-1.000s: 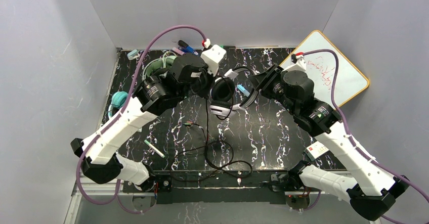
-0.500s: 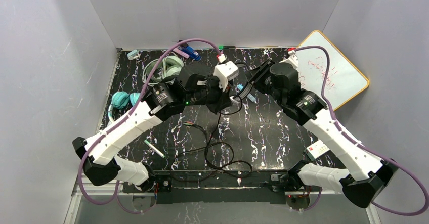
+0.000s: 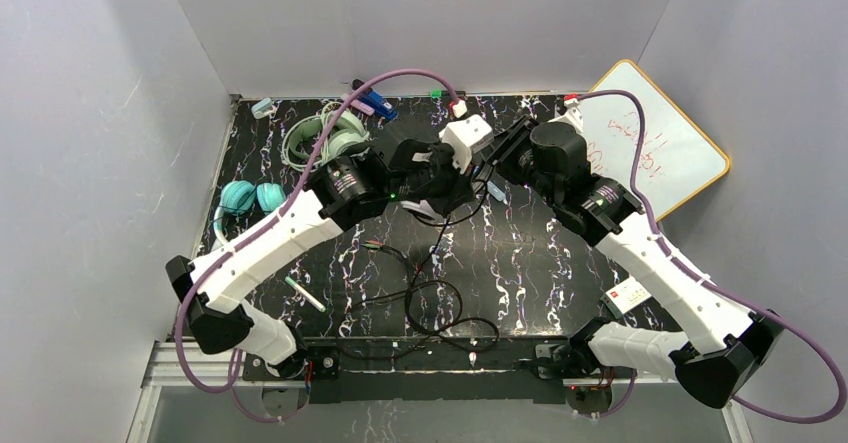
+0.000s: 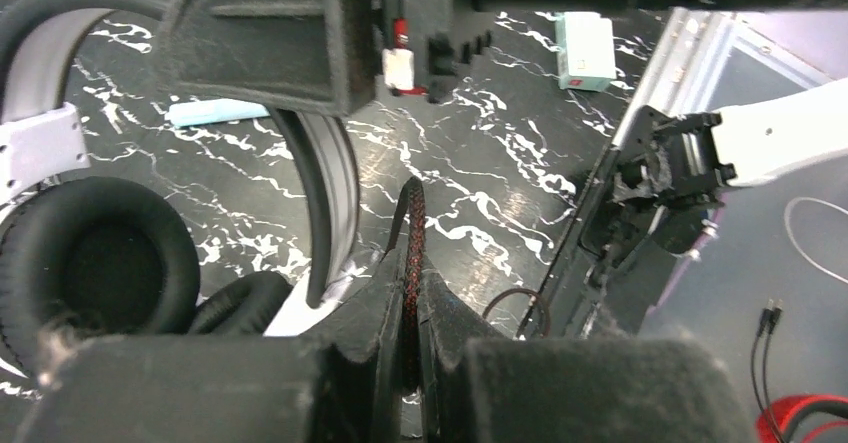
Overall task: Wrap the headphones
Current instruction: Wrap the headphones cable around the headphones.
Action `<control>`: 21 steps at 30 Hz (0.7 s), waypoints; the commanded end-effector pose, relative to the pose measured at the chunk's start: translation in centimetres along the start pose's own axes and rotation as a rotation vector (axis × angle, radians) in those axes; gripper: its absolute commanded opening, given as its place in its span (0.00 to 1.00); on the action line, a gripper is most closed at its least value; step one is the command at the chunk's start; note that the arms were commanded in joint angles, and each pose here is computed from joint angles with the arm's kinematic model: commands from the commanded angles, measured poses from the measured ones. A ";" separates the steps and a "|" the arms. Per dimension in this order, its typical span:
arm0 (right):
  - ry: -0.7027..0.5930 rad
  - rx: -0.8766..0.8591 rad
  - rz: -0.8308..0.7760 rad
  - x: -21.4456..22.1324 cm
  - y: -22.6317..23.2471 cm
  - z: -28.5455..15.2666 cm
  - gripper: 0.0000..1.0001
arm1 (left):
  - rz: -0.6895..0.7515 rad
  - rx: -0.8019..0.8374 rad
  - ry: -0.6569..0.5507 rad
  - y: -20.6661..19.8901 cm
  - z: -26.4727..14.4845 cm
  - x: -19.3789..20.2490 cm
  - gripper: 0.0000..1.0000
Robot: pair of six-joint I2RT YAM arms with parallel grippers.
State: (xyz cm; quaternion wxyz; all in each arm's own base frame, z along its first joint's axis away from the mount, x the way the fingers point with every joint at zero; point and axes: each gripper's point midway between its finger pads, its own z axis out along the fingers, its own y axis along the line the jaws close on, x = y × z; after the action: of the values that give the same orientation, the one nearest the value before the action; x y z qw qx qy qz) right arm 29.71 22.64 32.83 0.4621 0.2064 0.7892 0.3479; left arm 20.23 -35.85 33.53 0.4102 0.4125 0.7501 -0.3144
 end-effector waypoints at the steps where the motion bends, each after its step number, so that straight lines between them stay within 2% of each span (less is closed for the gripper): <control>1: -0.078 -0.195 0.114 -3.6 5.3 -3.1 0.13 | 0.021 -0.133 -0.022 2.4 -1.0 -1.5 0.03; 5: -0.059 -0.208 0.119 -3.1 4.8 -4.2 0.12 | -0.006 -0.298 -0.003 6.3 -2.6 -1.6 0.03; 9: -0.047 -0.183 0.114 -2.7 3.6 -4.7 0.13 | -0.023 -0.336 -0.026 7.6 -4.1 -1.9 0.03; 15: -0.018 -0.164 0.093 -2.1 2.8 -5.5 0.12 | -0.035 -0.391 0.000 9.4 -5.5 -0.8 0.03; 21: 0.042 -0.162 0.070 -0.8 2.2 -6.0 0.10 | -0.009 -0.486 0.024 11.1 -7.1 0.0 0.09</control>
State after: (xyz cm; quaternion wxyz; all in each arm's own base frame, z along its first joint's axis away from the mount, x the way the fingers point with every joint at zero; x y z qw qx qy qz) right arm 26.26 21.33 34.32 0.4489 0.1966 0.7830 0.3831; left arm 26.67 -28.73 33.69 0.4519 0.3281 0.8106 -0.1760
